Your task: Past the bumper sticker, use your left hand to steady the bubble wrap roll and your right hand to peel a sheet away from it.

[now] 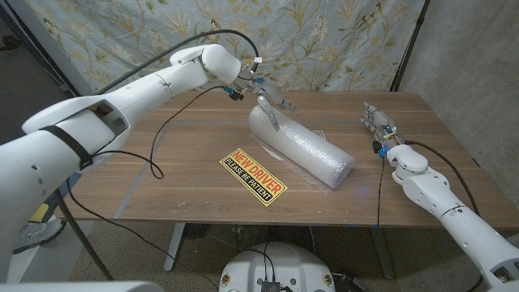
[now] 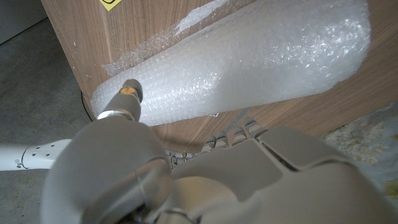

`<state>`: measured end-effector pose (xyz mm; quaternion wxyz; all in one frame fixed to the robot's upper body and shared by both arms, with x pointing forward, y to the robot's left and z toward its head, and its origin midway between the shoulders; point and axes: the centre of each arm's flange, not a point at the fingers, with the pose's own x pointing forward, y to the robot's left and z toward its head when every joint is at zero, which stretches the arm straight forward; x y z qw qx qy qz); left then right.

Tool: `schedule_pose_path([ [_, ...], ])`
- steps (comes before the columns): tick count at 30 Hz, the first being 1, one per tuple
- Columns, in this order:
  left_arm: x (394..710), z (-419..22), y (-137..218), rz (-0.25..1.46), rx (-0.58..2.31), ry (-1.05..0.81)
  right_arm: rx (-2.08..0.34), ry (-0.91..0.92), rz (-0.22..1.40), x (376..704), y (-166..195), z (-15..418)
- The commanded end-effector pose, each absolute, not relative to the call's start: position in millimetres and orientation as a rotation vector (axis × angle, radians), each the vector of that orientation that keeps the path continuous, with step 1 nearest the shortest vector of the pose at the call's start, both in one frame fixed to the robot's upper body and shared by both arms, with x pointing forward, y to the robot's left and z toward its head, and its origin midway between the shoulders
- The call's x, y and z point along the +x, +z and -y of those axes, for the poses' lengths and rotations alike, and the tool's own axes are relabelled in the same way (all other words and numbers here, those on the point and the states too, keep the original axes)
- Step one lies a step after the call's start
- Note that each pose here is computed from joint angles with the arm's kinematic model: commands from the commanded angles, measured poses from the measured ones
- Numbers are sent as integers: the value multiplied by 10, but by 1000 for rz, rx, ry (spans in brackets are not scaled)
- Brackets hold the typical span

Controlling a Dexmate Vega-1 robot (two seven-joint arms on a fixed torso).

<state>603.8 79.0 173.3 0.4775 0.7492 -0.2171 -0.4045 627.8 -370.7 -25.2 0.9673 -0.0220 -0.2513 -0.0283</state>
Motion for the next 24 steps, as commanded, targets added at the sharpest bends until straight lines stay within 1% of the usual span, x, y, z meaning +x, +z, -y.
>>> schedule_pose_path([
  [1, 6079, -628, 1662, 527, 1893, -1029, -25, -70, 514, 6279, -272, 3758],
  [11, 6142, -604, 1591, 508, 1908, -1047, -24, -74, 519, 6280, -244, 3794],
  [24, 6174, -525, 1526, 541, 1988, -995, -3, -67, 524, 6288, -281, 3877],
])
